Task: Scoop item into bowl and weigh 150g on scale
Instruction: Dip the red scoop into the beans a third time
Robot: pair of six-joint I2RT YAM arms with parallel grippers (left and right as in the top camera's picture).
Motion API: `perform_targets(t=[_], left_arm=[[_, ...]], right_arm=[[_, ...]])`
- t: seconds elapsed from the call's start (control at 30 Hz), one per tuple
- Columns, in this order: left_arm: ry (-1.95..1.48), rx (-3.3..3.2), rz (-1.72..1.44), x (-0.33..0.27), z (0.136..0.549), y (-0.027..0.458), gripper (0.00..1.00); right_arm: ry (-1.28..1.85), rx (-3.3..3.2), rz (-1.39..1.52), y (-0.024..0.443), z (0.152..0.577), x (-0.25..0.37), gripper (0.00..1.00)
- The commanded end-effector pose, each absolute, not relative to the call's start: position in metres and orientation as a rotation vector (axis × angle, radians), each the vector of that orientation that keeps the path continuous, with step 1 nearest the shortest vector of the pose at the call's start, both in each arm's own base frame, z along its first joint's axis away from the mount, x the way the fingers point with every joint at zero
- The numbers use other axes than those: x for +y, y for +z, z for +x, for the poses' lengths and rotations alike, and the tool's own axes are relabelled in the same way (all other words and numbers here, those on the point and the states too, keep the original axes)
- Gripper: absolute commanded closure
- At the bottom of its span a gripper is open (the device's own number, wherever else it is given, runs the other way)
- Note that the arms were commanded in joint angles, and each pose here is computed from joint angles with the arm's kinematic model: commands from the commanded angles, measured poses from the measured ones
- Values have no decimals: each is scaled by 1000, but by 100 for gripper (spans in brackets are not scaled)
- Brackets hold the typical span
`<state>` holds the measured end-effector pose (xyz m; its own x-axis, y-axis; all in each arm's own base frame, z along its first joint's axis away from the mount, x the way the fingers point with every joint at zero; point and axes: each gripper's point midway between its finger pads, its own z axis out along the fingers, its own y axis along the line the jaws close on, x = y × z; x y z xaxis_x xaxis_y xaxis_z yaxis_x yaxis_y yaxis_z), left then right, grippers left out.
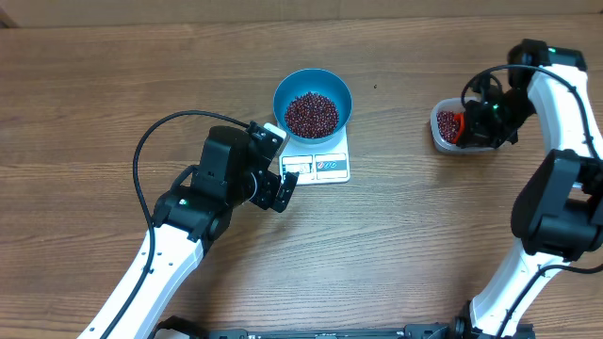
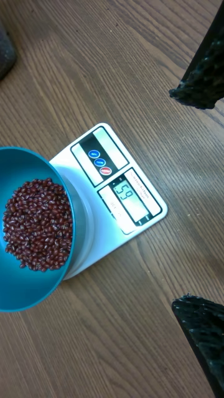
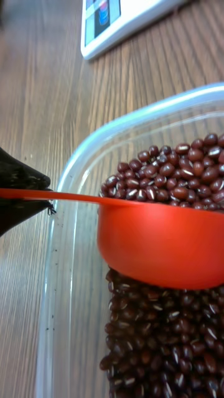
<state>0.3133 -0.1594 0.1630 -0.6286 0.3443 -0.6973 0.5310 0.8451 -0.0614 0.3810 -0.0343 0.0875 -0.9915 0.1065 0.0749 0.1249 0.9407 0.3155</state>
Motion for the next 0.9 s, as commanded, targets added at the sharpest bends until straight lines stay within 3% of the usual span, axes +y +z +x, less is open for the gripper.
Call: perform_targets(t=[0.0,0.87], left_arm=[[-351,2287,642,-162,316,170,1],[-351,2287,642,-162,316,170,1]], right_arm=[[-790,-3037,-149,99,387,-23,96],[-1095,-2987,-226,92,384,-23,96]])
